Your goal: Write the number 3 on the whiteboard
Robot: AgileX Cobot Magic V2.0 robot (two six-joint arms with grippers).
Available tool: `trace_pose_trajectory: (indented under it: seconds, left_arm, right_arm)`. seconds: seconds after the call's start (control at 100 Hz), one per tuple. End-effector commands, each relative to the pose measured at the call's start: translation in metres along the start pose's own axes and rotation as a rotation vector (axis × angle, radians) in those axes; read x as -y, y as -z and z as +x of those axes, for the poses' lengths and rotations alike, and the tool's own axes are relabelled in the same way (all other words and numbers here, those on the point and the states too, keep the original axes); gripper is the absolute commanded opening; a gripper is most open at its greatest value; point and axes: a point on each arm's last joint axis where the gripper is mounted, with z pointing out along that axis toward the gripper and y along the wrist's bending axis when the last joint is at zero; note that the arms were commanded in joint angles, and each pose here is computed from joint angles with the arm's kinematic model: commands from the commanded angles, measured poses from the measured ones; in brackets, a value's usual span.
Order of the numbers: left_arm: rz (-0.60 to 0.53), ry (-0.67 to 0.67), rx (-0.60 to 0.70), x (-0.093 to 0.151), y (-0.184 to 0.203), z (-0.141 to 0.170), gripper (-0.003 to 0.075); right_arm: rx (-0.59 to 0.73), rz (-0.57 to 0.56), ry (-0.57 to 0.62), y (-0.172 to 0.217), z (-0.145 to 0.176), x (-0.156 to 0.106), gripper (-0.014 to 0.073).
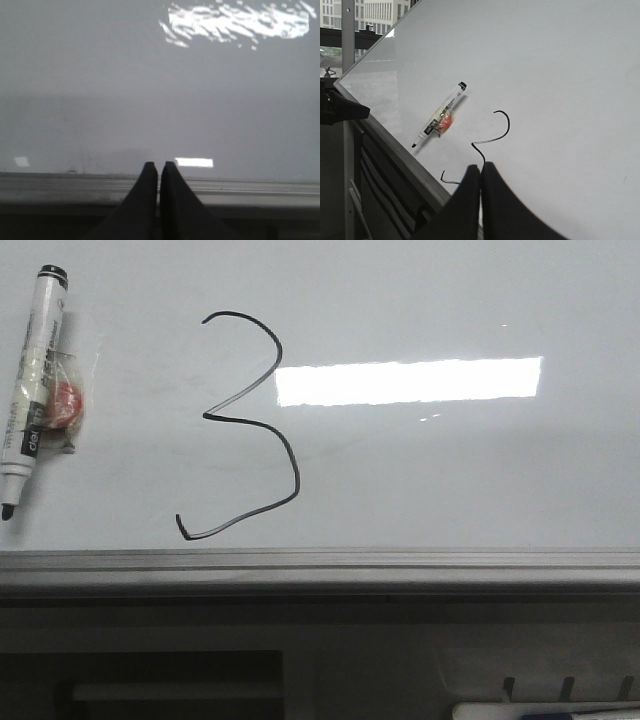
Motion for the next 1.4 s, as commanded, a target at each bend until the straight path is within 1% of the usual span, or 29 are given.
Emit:
trace_pose_trajectory:
  seconds: [0.0, 1.09, 1.15, 1.23, 1.3, 1.39]
  left_arm:
    - [0.000, 0.013, 0.053, -0.0001, 0.0009, -0.0011, -0.0020]
    - [0.001, 0.016, 0.054, -0.0001, 0.0008, -0.0012, -0.0021]
    - [0.001, 0.016, 0.054, -0.0001, 0.0008, -0.0012, -0.0020]
    - [0.001, 0.016, 0.054, -0.0001, 0.0008, -0.0012, -0.0021]
    - [0.001, 0.016, 0.054, -0.0001, 0.0008, -0.0012, -0.0020]
    - [0.001, 0.016, 0.054, -0.0001, 0.0008, -0.0012, -0.0020]
  right_arm:
    - [0.089, 0.036, 0.009, -0.0007, -0.0146, 0.0046, -0.0041]
    - [0.093, 0.038, 0.009, -0.0007, -0.0149, 0.0047, -0.0041]
    - [0.098, 0.044, -0.017, -0.0006, -0.0153, 0.0053, -0.0041]
    - [0.098, 0.044, -0.021, -0.0006, -0.0153, 0.0053, -0.0041]
    - [0.095, 0.059, -0.024, -0.0005, -0.0151, 0.0064, -0.0041]
    - [0.084, 0.110, -0.016, -0.0003, -0.0144, 0.0099, -0.0041]
